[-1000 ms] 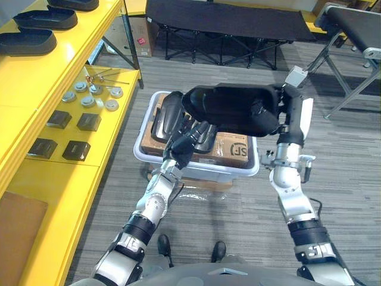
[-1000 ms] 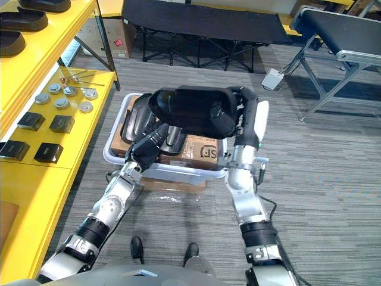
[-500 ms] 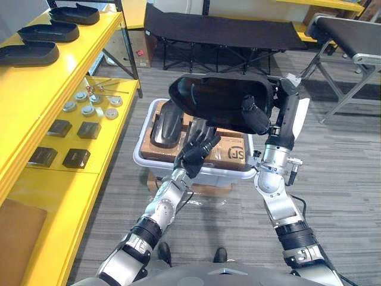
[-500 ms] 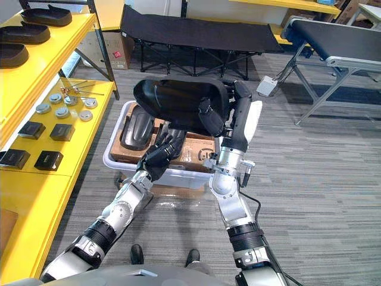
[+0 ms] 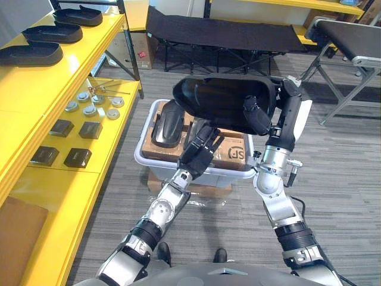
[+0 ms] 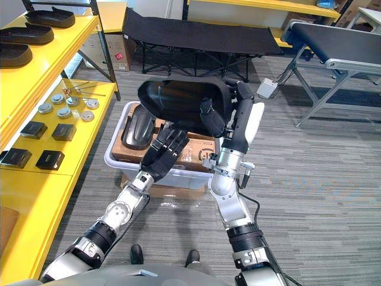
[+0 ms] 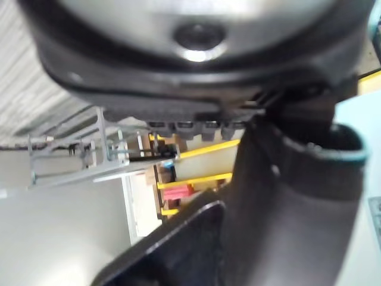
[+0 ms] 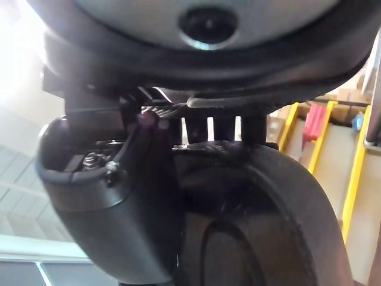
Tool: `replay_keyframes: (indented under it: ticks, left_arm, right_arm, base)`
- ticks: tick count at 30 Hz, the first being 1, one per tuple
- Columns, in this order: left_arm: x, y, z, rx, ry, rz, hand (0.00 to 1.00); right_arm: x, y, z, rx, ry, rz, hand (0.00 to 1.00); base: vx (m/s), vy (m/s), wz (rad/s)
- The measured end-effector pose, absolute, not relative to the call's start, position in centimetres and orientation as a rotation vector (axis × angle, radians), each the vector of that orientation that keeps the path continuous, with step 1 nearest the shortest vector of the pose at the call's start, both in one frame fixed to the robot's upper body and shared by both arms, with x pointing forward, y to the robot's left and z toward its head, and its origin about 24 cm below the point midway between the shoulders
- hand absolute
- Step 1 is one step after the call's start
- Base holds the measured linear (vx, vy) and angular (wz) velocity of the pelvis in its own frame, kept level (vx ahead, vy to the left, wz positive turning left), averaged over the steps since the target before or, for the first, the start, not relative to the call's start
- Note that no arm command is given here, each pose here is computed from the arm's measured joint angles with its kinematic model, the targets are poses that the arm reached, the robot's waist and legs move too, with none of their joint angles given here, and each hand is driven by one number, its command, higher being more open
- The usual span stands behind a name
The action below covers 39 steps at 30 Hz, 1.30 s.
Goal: Walk over and take three plastic housings, then place them on the shelf
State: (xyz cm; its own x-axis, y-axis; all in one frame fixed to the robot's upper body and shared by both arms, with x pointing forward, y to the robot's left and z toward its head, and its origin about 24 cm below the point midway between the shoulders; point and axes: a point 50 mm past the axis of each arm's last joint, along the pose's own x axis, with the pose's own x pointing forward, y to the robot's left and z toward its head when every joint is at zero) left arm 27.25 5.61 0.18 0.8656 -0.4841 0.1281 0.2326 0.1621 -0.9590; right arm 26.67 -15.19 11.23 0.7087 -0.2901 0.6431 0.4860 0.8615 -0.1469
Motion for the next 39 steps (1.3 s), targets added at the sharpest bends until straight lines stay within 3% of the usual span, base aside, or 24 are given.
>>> replay_keyframes:
  ticks: [13, 27, 28, 39]
  left_arm:
    - [27.0, 5.5, 0.0, -1.419, 0.254, -0.525, 1.00]
    - [27.7, 6.3, 0.2, -1.453, 0.187, -0.365, 1.00]
    - [27.9, 6.7, 0.2, -1.456, 0.165, -0.336, 0.00]
    - [28.9, 9.4, 1.4, -1.609, -0.039, -0.147, 0.00]
  right_arm:
    - [26.3, -14.3, 9.2, -0.167, -0.535, -0.414, 0.00]
    - [24.6, -11.6, 6.6, -0.039, -0.387, -0.268, 0.00]
    - [24.5, -11.5, 6.4, -0.025, -0.375, -0.269, 0.00]
    - [22.9, -11.9, 5.8, 0.079, -0.317, -0.259, 0.00]
  base:
    - [0.00, 0.000, 0.00]
    - [0.00, 0.000, -0.01]
    - [0.00, 0.000, -0.07]
    - [0.01, 0.006, -0.07]
